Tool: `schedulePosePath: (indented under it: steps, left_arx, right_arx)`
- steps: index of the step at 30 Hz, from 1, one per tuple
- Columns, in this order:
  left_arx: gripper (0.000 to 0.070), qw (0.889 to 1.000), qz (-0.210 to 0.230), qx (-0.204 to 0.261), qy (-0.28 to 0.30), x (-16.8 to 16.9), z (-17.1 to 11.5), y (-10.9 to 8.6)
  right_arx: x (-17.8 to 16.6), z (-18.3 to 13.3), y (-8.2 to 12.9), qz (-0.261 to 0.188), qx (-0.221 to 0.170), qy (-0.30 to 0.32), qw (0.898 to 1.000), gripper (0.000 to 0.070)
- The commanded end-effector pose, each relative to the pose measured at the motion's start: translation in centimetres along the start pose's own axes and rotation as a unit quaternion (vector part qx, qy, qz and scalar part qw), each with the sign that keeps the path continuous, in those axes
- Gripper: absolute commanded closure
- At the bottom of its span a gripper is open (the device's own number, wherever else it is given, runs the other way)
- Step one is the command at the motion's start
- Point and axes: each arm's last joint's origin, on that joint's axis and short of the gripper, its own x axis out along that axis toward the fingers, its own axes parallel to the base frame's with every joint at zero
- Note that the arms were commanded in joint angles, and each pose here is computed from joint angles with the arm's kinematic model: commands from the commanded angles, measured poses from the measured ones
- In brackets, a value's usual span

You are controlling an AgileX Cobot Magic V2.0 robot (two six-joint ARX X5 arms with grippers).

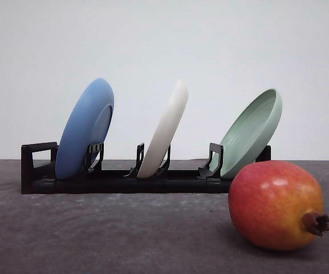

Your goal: Place pomegranate in white plate

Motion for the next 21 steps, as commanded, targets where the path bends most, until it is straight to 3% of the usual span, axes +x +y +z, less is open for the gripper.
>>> schedulePosePath:
  steps: [1, 8, 17, 21]
  left_arx:
    - [0.0696, 0.999, -0.011, 0.036, 0.024, 0.0, 0.7, -0.4]
    - [0.0696, 0.988, -0.041, 0.090, 0.117, 1.2, 2.2, -1.4]
    - [0.0696, 0.963, -0.114, 0.198, 0.141, 2.4, 2.0, -3.3]
    - [0.0696, 0.951, -0.144, 0.228, 0.155, 2.6, 1.6, -4.0]
  right_arx:
    - [0.2, 0.6, 0.3, 0.009, -0.037, 0.023, 0.999, 0.0694]
    - [1.9, 1.2, 0.9, 0.043, -0.078, 0.100, 0.991, 0.0693]
    - [2.6, 0.4, 2.5, 0.110, -0.129, 0.137, 0.976, 0.0691]
    - [2.5, 0.1, 3.0, 0.141, -0.169, 0.145, 0.965, 0.0691]
